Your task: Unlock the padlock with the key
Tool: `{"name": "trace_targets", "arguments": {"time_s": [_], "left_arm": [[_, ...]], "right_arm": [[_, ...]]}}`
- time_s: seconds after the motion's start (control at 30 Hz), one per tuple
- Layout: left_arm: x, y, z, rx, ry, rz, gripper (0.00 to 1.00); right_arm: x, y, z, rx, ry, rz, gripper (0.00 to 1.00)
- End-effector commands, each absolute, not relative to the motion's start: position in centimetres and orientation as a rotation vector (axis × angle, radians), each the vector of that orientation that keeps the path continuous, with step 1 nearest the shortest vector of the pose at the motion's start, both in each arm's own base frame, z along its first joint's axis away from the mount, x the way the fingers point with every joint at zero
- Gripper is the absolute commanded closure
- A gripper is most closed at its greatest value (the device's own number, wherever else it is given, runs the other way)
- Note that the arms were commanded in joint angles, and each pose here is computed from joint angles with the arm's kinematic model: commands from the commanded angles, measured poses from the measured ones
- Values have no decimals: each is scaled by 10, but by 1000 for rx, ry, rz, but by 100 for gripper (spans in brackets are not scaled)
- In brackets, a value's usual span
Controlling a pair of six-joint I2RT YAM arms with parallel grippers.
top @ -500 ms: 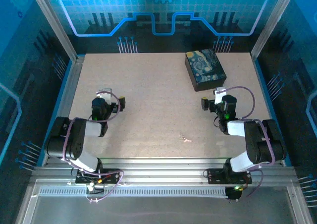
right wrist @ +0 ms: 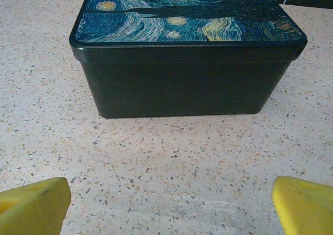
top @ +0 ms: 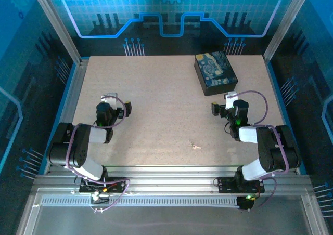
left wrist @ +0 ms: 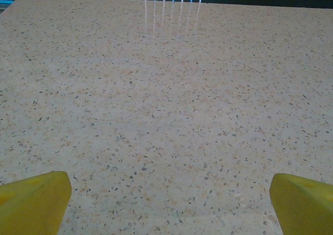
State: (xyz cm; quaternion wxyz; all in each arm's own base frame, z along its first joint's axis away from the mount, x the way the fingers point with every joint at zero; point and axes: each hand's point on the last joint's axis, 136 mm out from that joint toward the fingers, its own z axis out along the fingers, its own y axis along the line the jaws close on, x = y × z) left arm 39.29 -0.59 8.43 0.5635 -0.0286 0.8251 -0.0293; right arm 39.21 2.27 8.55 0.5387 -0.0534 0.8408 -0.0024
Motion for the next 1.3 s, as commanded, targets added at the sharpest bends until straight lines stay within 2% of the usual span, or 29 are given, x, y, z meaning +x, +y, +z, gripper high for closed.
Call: {"name": "trace_targets", "arguments": {"time_s": [0.0,0.13,0.37,0.5,0.63,0.77,1.0,1.2,1.27], "left_arm": [[399,-5,95,-67,1918,-93,1],[398,-3,97,-71,1913,-140,1],[405,13,131,-169,1991,-71,1],[406,32,150,-366,1965,-44,1],[409,11,162,-357,1990,-211,1],[408,-9,148,-393,2118,-322,1],[401,-39,144,-303,2204,-384,1],[408,-47,148,-260,2256,-360,1],[413,-50,148,-264,2284,-351,1]], "right_arm": [[397,23,95,-116,1962,-12,0],[399,30,96,-160,1975,43,0],[411,-4,133,42,2115,83,0],[438,-23,158,187,2138,243,0],[472,-39,162,279,2174,305,1],[508,-50,151,360,2209,417,3],[557,-47,111,368,2317,571,11],[555,-12,88,247,2386,697,26],[550,3,83,196,2410,723,34]]}}
